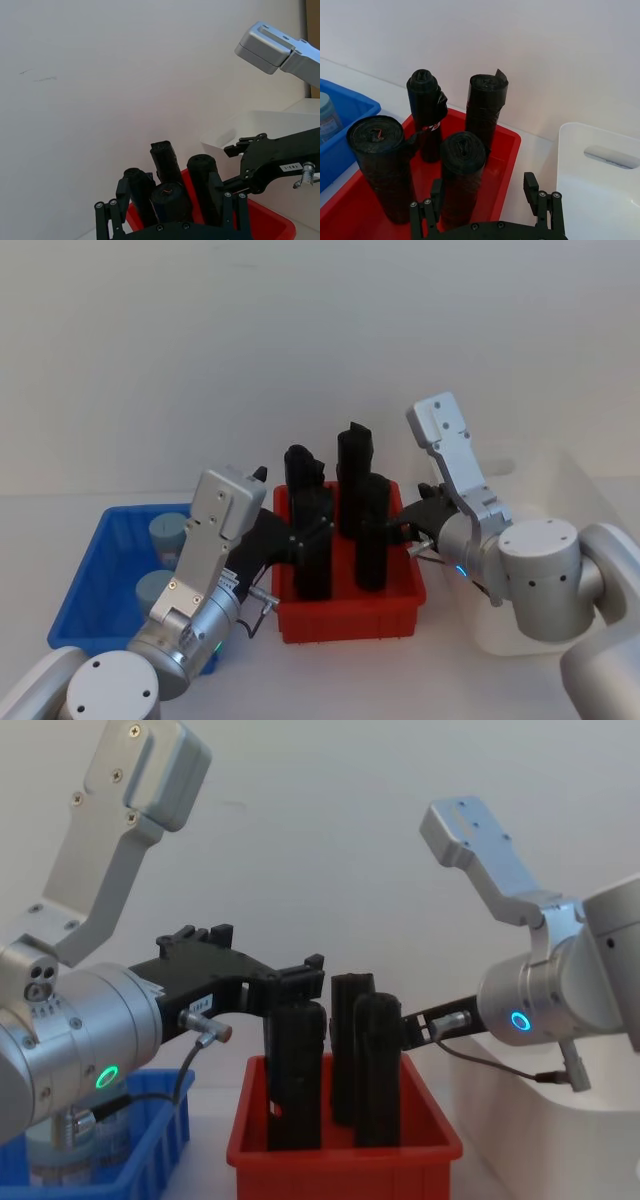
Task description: Pick the cotton swabs from the blue box and place them into the white box.
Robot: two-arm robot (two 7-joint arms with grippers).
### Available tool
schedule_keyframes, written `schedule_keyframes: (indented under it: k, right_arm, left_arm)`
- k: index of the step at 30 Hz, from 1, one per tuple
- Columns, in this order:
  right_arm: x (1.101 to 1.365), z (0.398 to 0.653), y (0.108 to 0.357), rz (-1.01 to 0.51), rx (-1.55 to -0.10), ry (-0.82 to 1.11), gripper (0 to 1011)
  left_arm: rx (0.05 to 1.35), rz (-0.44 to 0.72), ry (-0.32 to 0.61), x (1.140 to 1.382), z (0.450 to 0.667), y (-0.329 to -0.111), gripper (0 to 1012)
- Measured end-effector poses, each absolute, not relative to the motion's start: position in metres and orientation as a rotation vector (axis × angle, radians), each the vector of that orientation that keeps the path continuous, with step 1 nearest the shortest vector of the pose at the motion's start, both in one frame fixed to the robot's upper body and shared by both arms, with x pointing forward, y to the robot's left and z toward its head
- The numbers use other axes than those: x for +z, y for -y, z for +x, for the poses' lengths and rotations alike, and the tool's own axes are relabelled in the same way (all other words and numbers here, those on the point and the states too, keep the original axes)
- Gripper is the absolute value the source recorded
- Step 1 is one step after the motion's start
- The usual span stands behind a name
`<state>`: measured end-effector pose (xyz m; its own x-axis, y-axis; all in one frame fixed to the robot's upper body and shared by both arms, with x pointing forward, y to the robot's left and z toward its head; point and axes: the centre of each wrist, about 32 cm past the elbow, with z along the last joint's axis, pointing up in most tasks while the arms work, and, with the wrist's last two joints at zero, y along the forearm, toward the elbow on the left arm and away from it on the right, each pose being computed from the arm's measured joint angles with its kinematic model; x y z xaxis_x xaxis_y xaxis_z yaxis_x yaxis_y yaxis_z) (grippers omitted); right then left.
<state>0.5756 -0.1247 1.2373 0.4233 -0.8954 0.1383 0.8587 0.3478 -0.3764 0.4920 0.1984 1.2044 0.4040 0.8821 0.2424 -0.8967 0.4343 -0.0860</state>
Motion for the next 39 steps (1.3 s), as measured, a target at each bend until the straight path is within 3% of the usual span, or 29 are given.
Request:
schedule_keyframes:
  k: [32, 39]
  right_arm:
    - [1.229, 0.589, 0.107, -0.374, -1.147, -0.159, 1001]
    - [1.228, 0.59, 0.106, -0.368, -1.149, -0.16, 862]
  left_arm:
    - [1.124, 0.061, 0.268, 1.204, 0.492, -0.198, 1003]
    - [1.124, 0.061, 0.268, 1.204, 0.492, -0.198, 1003]
